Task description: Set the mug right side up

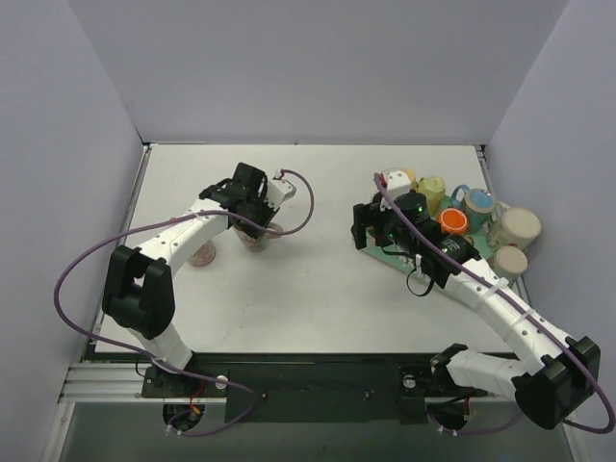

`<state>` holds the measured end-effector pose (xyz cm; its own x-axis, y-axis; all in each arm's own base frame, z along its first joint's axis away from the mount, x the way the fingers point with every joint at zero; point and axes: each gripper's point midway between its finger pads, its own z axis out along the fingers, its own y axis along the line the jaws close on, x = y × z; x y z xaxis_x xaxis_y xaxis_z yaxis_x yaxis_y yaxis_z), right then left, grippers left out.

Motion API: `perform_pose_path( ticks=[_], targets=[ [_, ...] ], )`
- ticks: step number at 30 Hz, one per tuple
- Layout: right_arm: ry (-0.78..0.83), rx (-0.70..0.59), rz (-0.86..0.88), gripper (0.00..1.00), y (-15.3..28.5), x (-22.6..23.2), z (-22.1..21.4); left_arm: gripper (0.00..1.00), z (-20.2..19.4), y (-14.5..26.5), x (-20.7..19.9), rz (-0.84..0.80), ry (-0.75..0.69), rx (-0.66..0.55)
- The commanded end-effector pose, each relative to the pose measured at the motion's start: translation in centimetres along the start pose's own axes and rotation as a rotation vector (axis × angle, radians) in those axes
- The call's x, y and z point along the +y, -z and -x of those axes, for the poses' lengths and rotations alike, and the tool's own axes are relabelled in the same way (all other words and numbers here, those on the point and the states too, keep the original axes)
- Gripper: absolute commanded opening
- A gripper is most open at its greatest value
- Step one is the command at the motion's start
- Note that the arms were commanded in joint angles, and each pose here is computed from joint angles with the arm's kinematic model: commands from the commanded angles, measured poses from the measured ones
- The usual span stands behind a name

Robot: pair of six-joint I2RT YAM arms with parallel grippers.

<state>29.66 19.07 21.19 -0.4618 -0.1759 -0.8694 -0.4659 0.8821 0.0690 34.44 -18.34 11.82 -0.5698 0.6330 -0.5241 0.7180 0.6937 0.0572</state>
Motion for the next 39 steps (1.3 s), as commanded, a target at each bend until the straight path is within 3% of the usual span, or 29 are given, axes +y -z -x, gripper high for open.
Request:
perform_pose_path(
  ticks=[1, 5, 13, 14, 16, 19, 23, 30, 35, 39],
  targets=[
    [-0.161, -0.081, -0.479, 0.96, 3.1, -8.9, 1.3, 0.0, 2.0, 0.3, 6.0, 0.236, 0.014, -0.059],
    [-0.184, -0.117, -0.673, 1.0, 5.4, -12.0, 1.2, 0.0, 0.8, -0.7, 7.2, 0.239, 0.02, -0.018],
    [-0.24, 0.014, -0.683, 0.98, 5.1, -13.7, 1.0, 0.01, -0.5, -1.2, 8.1, 0.198, 0.029, 0.064],
    [-0.241, 0.034, -0.653, 0.98, 4.3, -13.5, 1.1, 0.19, -0.3, -1.0, 8.1, 0.195, 0.029, 0.061],
    [-0.243, 0.071, -0.618, 0.98, 3.1, -13.6, 1.2, 0.38, 0.3, -0.4, 8.3, 0.195, 0.031, 0.038],
    [-0.286, 0.101, -0.621, 0.96, 2.1, -14.4, 2.0, 0.5, 1.6, 1.3, 8.1, 0.185, 0.014, -0.027],
    [-0.338, 0.151, -0.64, 0.94, -1.0, -15.6, 1.9, 0.56, 3.2, 4.1, 7.7, 0.183, -0.002, -0.096],
    [-0.335, 0.231, -0.612, 0.93, -7.3, -16.9, 2.4, 0.57, 4.4, 8.7, 5.7, 0.155, -0.01, -0.215],
    [-0.353, 0.291, -0.487, 0.88, -11.3, -16.1, 2.0, 0.57, 3.5, 9.4, 4.7, 0.137, -0.018, -0.232],
    [-0.363, 0.337, -0.477, 0.8, -12.2, -16.0, 0.5, 0.57, 2.7, 9.5, 4.4, 0.138, -0.02, -0.222]
  ],
)
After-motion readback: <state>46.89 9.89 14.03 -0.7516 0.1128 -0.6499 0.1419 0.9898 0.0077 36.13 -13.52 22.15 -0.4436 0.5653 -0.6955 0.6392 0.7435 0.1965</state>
